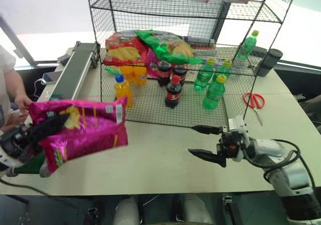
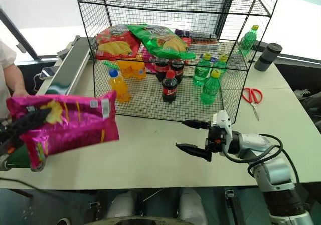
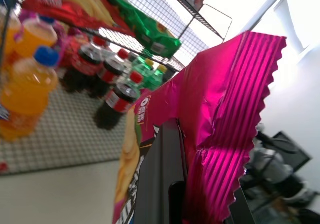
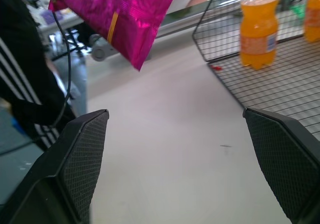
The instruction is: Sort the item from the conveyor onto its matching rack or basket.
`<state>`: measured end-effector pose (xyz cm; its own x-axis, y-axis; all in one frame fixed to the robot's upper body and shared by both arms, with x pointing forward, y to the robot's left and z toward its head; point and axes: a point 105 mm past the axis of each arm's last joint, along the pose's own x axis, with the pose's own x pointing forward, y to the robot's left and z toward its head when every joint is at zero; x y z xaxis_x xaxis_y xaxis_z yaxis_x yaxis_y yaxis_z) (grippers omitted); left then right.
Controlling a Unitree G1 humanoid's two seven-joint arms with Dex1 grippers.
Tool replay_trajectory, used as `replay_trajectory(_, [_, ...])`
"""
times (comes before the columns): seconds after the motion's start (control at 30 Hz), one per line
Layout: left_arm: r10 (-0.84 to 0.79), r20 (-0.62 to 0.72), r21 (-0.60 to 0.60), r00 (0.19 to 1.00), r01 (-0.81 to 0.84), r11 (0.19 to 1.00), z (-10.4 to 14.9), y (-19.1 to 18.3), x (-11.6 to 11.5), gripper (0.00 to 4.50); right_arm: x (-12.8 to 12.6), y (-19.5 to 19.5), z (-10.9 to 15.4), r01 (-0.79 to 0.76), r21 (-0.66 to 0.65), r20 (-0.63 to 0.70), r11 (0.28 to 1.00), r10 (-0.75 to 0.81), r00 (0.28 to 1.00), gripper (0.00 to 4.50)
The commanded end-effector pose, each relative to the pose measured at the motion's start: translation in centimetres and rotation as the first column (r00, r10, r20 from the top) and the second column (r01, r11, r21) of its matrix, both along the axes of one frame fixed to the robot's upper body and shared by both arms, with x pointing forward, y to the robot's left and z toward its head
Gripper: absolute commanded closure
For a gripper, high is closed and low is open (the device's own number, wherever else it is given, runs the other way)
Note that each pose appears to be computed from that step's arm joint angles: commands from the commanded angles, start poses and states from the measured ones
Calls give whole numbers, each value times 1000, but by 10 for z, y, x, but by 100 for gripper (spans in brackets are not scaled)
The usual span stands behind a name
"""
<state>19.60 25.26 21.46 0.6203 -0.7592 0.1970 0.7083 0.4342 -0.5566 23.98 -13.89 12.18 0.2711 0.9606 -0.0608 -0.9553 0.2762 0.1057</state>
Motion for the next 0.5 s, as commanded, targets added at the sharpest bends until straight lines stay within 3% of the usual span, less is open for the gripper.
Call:
replay_trajectory(0.03, [-123,16,-161,992,124,979,20,-24,-6,447,-9,6,9,-39,17,-29,999,39,999,0])
replay_trajectory(0.27, [-349,-51,-281,936,322,904,4,-73,-15,447,-12,24,31,-52,249,-276,967,122,953,0])
replay_trajectory(0.5, [-385,-15,-305,923,362,881,9,-81,-2,447,-14,38,38,-106,271,-294,957,187,937,0])
